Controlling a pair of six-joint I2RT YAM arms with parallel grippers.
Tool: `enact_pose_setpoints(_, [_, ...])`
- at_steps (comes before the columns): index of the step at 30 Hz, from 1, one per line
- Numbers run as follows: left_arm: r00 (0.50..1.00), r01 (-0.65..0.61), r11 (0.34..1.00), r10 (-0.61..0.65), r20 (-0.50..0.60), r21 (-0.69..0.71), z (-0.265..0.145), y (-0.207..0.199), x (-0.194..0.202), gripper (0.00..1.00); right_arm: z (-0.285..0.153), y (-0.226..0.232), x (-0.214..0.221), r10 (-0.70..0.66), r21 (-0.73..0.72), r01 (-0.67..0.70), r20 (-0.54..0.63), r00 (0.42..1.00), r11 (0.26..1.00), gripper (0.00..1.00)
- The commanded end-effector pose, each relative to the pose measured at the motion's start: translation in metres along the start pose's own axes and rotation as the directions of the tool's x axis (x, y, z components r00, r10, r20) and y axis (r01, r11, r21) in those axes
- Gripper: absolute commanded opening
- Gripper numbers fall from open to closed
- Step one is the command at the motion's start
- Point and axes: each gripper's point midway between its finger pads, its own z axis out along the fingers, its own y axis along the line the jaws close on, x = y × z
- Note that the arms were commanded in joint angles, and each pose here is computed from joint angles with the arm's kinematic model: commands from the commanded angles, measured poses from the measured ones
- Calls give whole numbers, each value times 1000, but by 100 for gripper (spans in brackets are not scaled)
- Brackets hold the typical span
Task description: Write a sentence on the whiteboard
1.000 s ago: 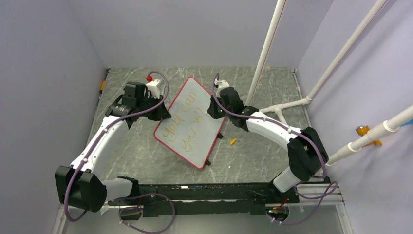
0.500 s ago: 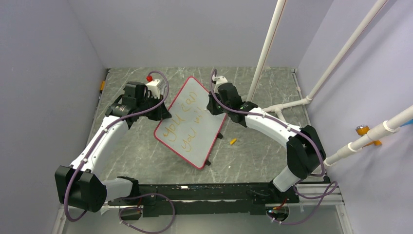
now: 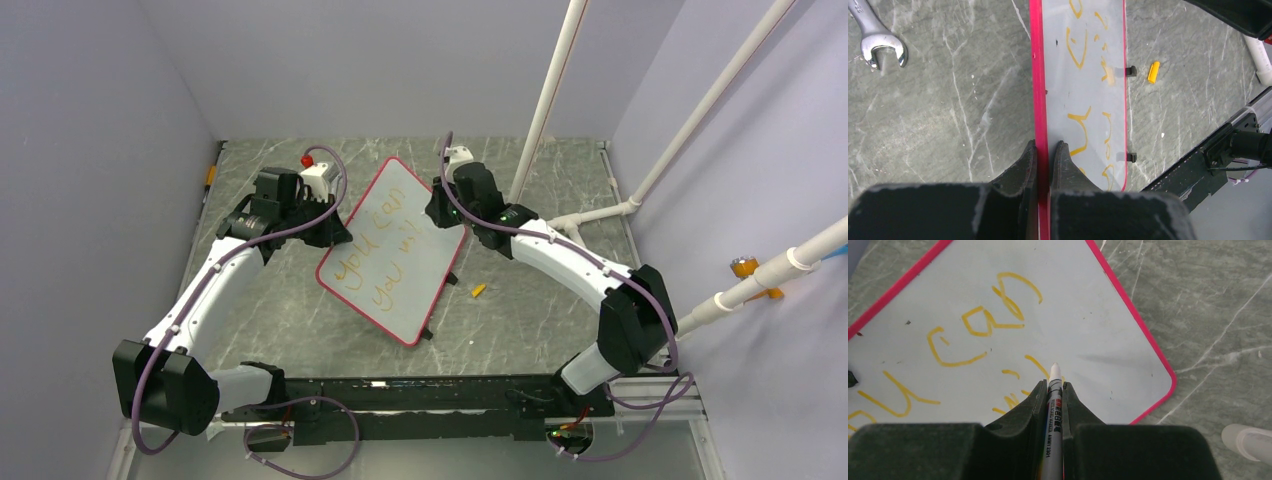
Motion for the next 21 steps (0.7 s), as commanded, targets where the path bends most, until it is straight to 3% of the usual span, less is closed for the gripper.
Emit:
enact_pose_setpoints(1, [992,-114,985,119,33,-126,-3,24,-10,0,0,7,-34,28,-19,-27,82,996,999,0])
enact_pose_setpoints(21, [992,-116,986,121,34,-120,-3,22,-10,0,23,14,-33,68,-68,-64,51,996,996,0])
